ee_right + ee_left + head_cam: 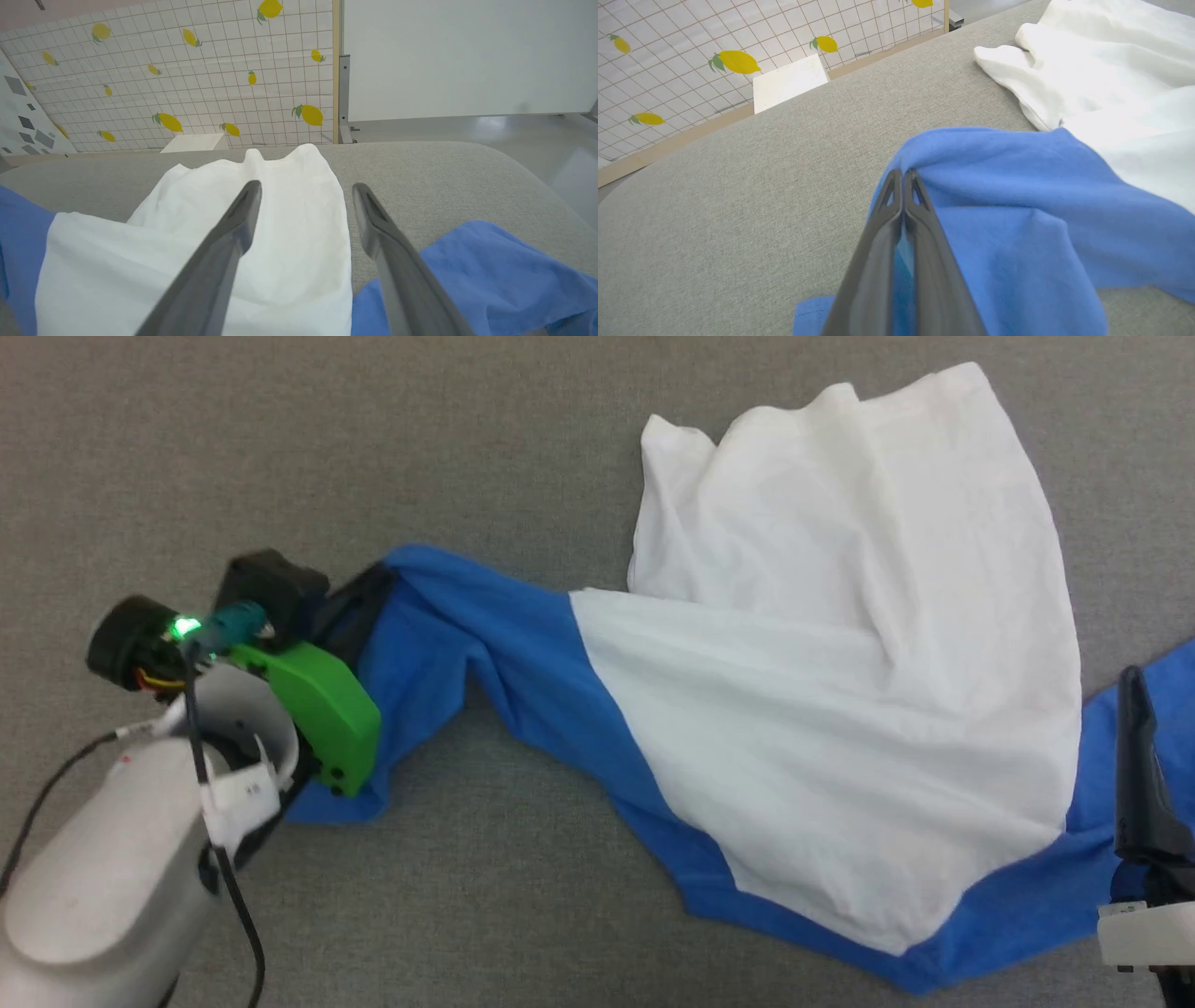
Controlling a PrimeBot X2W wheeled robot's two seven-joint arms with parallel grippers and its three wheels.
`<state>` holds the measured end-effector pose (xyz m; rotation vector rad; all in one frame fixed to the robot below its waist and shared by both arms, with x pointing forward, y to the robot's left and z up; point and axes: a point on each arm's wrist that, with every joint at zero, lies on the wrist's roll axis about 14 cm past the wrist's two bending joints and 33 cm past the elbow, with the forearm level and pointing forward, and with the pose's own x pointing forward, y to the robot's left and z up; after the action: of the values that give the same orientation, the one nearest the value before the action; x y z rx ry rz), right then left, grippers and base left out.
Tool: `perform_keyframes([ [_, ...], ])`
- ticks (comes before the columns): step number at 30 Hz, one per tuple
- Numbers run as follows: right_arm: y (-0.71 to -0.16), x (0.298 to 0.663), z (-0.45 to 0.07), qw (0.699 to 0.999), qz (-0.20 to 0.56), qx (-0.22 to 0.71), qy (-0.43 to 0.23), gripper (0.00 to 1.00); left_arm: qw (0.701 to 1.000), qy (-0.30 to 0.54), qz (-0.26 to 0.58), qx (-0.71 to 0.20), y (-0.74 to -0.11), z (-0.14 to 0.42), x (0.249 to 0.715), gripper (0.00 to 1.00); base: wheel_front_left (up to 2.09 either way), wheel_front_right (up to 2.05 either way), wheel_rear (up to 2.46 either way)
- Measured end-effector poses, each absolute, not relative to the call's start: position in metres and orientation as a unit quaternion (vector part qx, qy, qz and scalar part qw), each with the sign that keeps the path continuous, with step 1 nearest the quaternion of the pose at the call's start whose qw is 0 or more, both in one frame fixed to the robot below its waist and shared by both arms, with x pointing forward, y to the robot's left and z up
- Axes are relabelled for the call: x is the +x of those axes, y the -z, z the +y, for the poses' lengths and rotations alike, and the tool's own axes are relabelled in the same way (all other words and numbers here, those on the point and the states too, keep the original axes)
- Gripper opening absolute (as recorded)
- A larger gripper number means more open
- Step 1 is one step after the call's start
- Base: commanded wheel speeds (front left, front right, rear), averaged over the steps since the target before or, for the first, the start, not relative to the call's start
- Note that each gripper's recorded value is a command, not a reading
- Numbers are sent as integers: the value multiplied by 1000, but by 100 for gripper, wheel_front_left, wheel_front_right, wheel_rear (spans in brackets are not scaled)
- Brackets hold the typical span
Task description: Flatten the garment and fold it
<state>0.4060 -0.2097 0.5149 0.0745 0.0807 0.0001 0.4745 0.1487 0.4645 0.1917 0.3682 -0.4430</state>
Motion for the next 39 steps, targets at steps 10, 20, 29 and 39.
perform_keyframes([
  [10,-492,417,-209,997,67,40,1,100,972,174,142,65,-439,151,518,100,0,0,0],
  [20,-504,409,-214,998,50,42,8,100,984,176,6,-22,-492,115,482,100,0,0,0],
  [29,-515,395,-207,997,35,64,-3,100,994,68,3,-82,-499,133,395,100,0,0,0],
  [39,-516,417,-174,994,69,59,-53,100,998,37,5,-57,-498,146,361,100,0,0,0],
])
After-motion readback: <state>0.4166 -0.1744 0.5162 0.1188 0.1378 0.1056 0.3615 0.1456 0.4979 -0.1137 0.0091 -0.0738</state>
